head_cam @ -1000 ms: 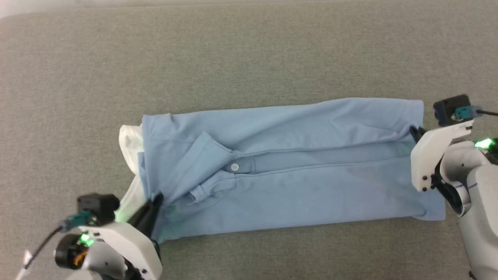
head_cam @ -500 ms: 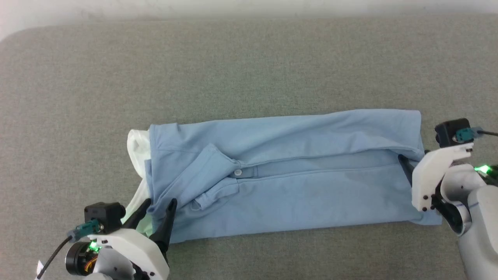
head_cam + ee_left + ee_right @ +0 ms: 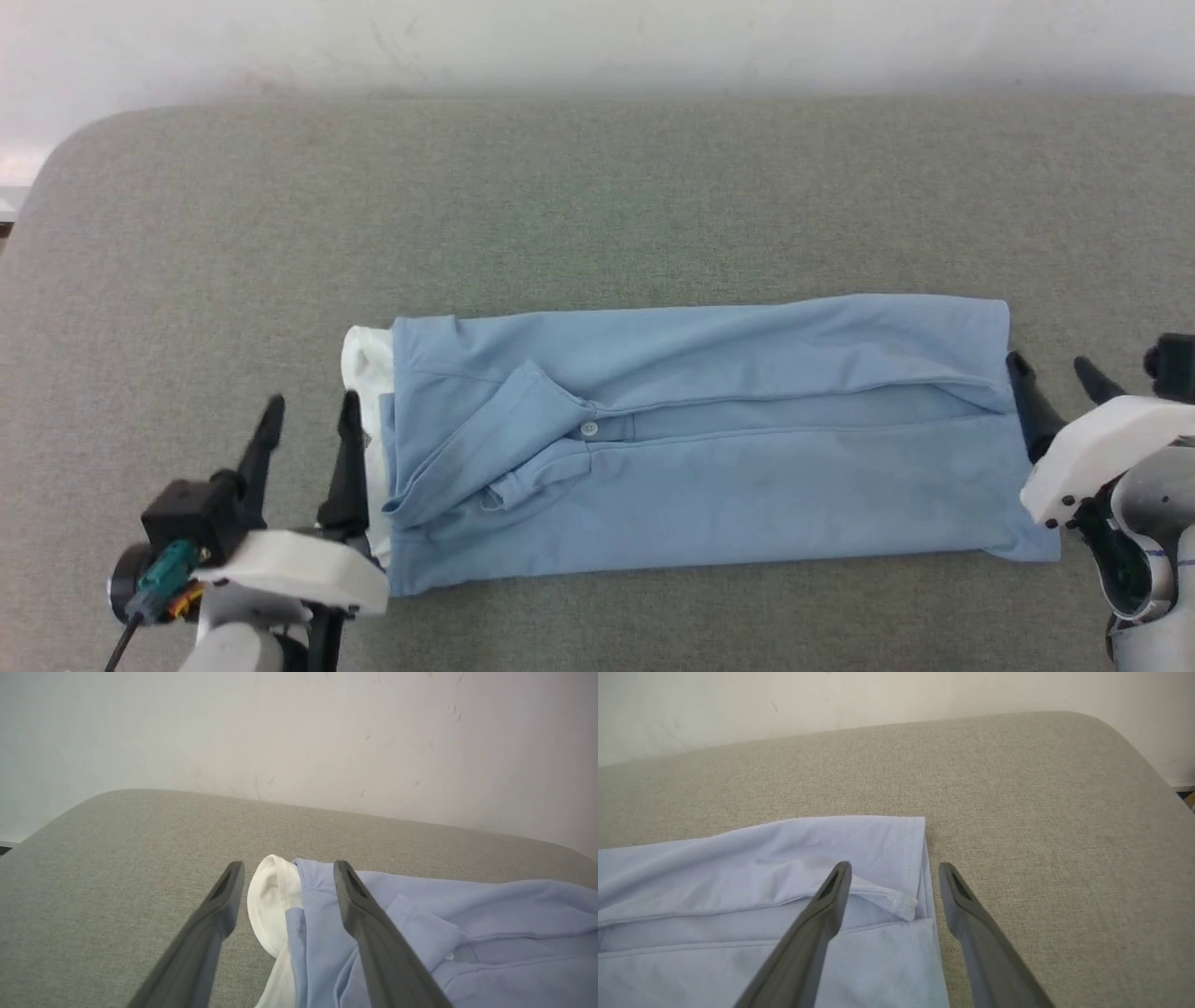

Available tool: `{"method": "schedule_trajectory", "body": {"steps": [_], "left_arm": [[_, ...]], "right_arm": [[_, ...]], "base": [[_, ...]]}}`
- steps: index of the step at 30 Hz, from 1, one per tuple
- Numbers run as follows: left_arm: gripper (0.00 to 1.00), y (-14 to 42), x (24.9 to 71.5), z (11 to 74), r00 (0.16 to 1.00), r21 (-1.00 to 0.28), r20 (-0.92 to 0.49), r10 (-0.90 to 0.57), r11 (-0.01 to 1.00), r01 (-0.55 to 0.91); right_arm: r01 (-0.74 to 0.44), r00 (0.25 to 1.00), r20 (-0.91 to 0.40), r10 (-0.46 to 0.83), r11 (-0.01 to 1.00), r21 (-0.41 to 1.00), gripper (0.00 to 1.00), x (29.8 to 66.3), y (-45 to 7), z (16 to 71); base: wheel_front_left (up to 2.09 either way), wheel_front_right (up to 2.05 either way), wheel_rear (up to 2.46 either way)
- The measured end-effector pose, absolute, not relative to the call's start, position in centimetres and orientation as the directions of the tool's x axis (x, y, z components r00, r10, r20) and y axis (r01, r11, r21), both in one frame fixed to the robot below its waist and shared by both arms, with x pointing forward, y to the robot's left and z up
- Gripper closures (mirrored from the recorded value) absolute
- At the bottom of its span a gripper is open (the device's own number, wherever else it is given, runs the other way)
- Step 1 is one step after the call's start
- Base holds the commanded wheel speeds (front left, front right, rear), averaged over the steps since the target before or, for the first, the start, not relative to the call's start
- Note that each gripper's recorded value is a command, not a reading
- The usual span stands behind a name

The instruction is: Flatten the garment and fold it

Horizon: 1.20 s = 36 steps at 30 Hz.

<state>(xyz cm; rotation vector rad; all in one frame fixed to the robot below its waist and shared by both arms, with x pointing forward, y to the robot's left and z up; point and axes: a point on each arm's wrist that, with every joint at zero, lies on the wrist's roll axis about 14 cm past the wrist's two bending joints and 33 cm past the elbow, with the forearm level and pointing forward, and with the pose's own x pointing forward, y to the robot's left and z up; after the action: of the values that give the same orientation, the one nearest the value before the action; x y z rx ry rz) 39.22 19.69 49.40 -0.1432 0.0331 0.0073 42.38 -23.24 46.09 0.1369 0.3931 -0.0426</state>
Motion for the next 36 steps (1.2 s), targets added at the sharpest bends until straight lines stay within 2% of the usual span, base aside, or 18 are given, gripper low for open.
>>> {"method": "schedule_trajectory", "body": {"steps": [7,12,18,23,30,31,32,33,34,36], "left_arm": [[0.00,21.1,41.5,53.5,0.991,-0.032,0.123,0.052,0.998,-0.049],[0.00,21.8,42.5,55.2,0.979,-0.046,0.187,0.085,0.996,-0.078],[0.00,21.5,42.9,54.1,0.983,-0.055,0.167,0.079,0.996,-0.070],[0.00,21.3,43.0,53.4,0.986,-0.065,0.153,0.071,0.996,-0.062],[0.00,21.4,42.8,52.8,0.988,-0.065,0.140,0.072,0.996,-0.064],[0.00,21.5,42.8,52.7,0.988,-0.067,0.137,0.075,0.996,-0.066],[0.00,21.6,42.8,52.6,0.988,-0.068,0.135,0.076,0.995,-0.067],[0.00,21.6,42.8,52.5,0.988,-0.069,0.134,0.075,0.995,-0.066],[0.00,21.6,42.8,52.5,0.988,-0.071,0.131,0.077,0.995,-0.068],[0.00,21.5,42.7,52.3,0.989,-0.075,0.129,0.076,0.995,-0.067]], "right_arm": [[0.162,0.933,-0.349,-0.091,0.970,0.181,0.00,42.6,-24.6,46.1],[0.234,0.910,-0.395,-0.126,0.943,0.236,0.00,43.2,-26.0,44.7],[0.295,0.836,-0.538,-0.108,0.915,0.275,0.00,43.0,-25.8,40.9],[0.289,0.790,-0.608,-0.077,0.922,0.259,0.00,43.5,-24.8,39.3],[0.256,0.668,-0.744,-0.027,0.947,0.195,0.00,42.9,-23.5,37.3],[0.253,0.652,-0.758,-0.019,0.948,0.194,0.36,42.8,-23.4,37.2],[0.248,0.639,-0.769,-0.014,0.950,0.189,0.61,42.7,-23.3,37.1],[0.243,0.629,-0.778,-0.009,0.952,0.185,0.76,42.7,-23.2,37.0],[0.240,0.618,-0.786,-0.004,0.953,0.185,1.00,42.6,-23.1,37.0],[0.230,0.607,-0.795,0.008,0.955,0.185,1.00,42.5,-22.8,37.0]], "base": [[0.00,0.00,0.00],[0.00,0.00,0.00],[0.00,0.00,0.00],[0.00,0.00,0.00],[0.00,0.00,0.00],[0.00,0.00,0.00],[0.00,0.00,0.00],[0.00,0.00,0.00],[0.00,0.00,0.00],[0.00,0.00,0.00]]}}
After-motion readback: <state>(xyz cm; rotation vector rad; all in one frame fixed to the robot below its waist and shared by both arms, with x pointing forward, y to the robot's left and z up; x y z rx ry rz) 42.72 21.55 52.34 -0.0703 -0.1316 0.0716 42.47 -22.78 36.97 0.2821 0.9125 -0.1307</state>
